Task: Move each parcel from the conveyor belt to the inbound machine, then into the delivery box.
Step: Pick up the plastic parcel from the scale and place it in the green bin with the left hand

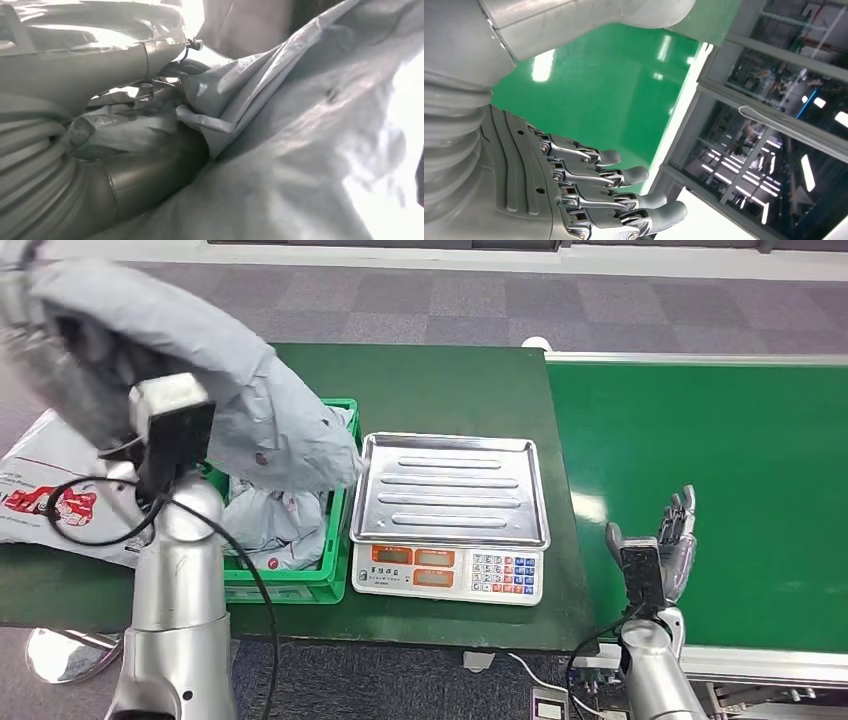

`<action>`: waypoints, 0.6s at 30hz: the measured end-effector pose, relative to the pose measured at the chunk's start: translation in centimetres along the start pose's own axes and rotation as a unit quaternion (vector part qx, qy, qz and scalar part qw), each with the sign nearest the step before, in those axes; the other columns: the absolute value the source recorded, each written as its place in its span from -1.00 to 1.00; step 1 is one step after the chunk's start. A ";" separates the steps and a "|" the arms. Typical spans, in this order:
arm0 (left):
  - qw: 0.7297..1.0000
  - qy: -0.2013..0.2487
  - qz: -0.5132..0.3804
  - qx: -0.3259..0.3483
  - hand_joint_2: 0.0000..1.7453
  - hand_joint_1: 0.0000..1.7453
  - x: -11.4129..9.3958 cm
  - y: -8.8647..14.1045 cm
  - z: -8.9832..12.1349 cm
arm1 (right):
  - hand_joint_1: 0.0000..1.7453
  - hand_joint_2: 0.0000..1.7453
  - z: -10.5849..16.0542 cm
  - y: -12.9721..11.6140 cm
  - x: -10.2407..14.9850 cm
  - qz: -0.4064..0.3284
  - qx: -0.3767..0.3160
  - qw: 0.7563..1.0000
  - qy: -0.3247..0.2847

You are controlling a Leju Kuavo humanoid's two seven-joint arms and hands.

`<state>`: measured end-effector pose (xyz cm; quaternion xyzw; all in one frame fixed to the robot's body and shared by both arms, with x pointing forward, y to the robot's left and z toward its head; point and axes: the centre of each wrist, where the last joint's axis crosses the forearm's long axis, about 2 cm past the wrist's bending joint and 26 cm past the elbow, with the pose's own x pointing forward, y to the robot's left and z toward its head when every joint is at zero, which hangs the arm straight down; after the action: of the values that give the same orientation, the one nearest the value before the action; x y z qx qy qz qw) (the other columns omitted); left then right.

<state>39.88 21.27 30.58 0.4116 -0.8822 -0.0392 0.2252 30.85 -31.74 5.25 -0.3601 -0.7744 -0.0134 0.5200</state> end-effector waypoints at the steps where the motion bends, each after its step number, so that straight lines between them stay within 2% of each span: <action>1: 0.998 0.028 0.010 -0.049 1.00 1.00 0.0 -1.0 0.2 | -1.00 1.00 0.0 0.0 0.0 0.001 0.004 1.000 -0.003; 4: 0.969 0.101 0.011 -0.224 1.00 1.00 -0.1 -4.1 1.2 | -1.00 1.00 -0.2 -0.2 -0.1 0.005 0.020 1.000 -0.012; 8: 0.885 0.146 -0.031 -0.441 1.00 -0.85 -0.5 -7.7 3.3 | -1.00 1.00 -0.6 -0.6 -0.5 0.015 0.026 0.999 -0.015; 11: 0.800 0.165 -0.081 -0.570 1.00 -0.69 -0.7 -9.4 5.1 | -1.00 1.00 -0.7 -1.1 -0.9 0.025 0.023 0.999 -0.011; 12: 0.771 0.170 -0.097 -0.606 1.00 -0.42 -0.7 -9.7 5.8 | -1.00 1.00 -0.6 -1.3 -1.0 0.028 0.022 0.999 -0.010; 13: 0.745 0.175 -0.111 -0.634 1.00 -0.01 -0.8 -10.0 6.6 | -1.00 1.00 -0.6 -1.4 -1.2 0.030 0.022 0.999 -0.009; 15: 0.715 0.182 -0.127 -0.663 1.00 0.77 -1.0 -10.2 7.9 | -1.00 1.00 -0.6 -1.7 -1.4 0.034 0.023 0.999 -0.008; 16: 0.705 0.185 -0.132 -0.672 1.00 0.97 -1.2 -10.2 8.4 | -1.00 1.00 -0.6 -1.8 -1.4 0.036 0.024 0.999 -0.008; 18: 0.689 0.188 -0.139 -0.686 1.00 1.00 -1.4 -10.2 9.0 | -1.00 1.00 -0.6 -2.0 -1.5 0.039 0.024 0.999 -0.008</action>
<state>44.10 14.55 19.42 0.2591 -0.4813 -0.5863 0.5979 30.55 -34.29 4.98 -0.3781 -0.7637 0.0282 0.5224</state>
